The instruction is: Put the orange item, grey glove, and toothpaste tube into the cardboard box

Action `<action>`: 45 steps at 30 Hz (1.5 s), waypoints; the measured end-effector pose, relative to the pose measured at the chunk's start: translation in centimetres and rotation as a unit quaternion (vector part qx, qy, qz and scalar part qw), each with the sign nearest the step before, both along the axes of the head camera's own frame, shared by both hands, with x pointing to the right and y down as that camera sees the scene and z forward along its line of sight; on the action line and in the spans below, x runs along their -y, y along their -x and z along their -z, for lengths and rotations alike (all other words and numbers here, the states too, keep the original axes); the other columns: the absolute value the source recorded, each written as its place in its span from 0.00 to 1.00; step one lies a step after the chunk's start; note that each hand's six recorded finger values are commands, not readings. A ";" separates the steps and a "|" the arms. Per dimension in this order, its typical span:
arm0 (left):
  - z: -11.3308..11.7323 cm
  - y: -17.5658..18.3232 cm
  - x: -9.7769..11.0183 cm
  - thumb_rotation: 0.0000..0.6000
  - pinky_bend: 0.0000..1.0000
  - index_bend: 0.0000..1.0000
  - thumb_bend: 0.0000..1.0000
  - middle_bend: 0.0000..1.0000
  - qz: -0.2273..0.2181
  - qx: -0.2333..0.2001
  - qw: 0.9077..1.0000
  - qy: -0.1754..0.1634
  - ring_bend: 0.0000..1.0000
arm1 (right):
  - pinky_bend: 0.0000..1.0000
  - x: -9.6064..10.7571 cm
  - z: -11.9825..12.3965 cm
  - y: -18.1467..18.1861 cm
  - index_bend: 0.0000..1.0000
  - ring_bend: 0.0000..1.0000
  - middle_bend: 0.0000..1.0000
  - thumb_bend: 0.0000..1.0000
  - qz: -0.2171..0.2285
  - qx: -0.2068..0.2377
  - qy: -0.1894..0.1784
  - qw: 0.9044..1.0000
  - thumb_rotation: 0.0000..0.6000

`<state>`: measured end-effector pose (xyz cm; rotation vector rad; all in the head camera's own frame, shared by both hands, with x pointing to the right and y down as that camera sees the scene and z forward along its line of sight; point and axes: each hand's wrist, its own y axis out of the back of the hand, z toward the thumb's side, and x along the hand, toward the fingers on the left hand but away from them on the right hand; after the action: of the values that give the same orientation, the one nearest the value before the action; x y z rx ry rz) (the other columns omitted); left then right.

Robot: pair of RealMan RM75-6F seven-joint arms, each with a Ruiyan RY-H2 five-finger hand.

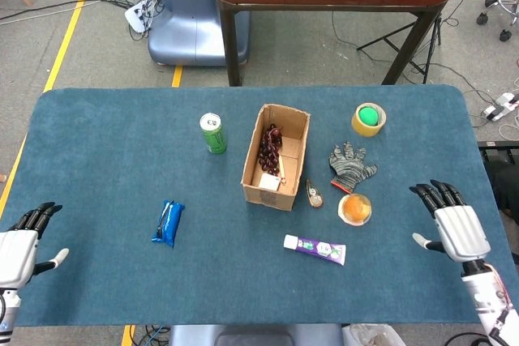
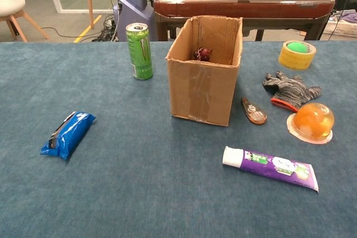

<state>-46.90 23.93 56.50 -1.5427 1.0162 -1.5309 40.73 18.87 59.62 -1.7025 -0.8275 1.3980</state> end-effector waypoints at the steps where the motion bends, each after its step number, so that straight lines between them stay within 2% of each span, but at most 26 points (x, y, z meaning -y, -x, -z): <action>1: 0.2 0.0 0.0 1.00 0.47 0.21 0.16 0.18 0.001 0.000 1.000 -0.003 0.22 | 0.14 0.3 -0.3 0.3 0.19 0.09 0.19 0.00 0.008 -0.005 0.003 1.000 1.00; 5: 0.9 0.4 -0.1 1.00 0.47 0.22 0.16 0.18 0.009 0.000 1.000 -0.011 0.23 | 0.14 1.7 -1.6 2.0 0.20 0.11 0.20 0.00 0.040 -0.024 0.019 0.999 1.00; 9: 1.3 0.8 -0.1 1.00 0.47 0.24 0.16 0.19 0.017 0.001 1.000 -0.015 0.23 | 0.17 2.9 -3.3 3.7 0.24 0.13 0.23 0.00 0.068 -0.043 0.042 0.996 1.00; 15: 1.5 1.3 -0.2 1.00 0.47 0.25 0.16 0.19 0.025 0.005 1.000 -0.014 0.23 | 0.18 3.9 -5.9 6.3 0.25 0.14 0.24 0.00 0.097 -0.060 0.077 0.991 1.00; 21: 1.7 1.4 -0.2 1.00 0.47 0.26 0.16 0.19 0.028 0.005 0.999 -0.016 0.23 | 0.21 4.1 -8.1 8.4 0.25 0.14 0.24 0.00 0.112 -0.057 0.110 0.986 1.00; 27: 1.9 1.5 -0.2 1.00 0.47 0.26 0.16 0.19 0.031 0.004 0.999 -0.018 0.23 | 0.28 3.7 -9.5 9.7 0.25 0.18 0.28 0.00 0.128 -0.062 0.123 0.982 1.00; 32: 2.1 1.6 -0.2 1.00 0.47 0.26 0.16 0.19 0.032 0.003 0.999 -0.019 0.23 | 0.32 3.5 -10.3 9.8 0.25 0.20 0.30 0.00 0.131 -0.071 0.130 0.980 1.00; 39: 2.2 1.7 -0.1 1.00 0.47 0.26 0.16 0.19 0.034 0.002 0.999 -0.020 0.23 | 0.32 3.4 -11.4 9.6 0.28 0.22 0.32 0.02 0.129 -0.087 0.139 0.978 1.00; 45: 2.2 1.7 -0.2 1.00 0.47 0.26 0.16 0.19 0.035 0.000 0.999 -0.019 0.23 | 0.35 3.4 -12.0 9.6 0.33 0.26 0.36 0.10 0.128 -0.093 0.142 0.977 1.00</action>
<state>-48.63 24.10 54.34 -1.4949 1.1038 -1.5511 31.18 15.47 71.63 -1.7808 -0.3019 1.5186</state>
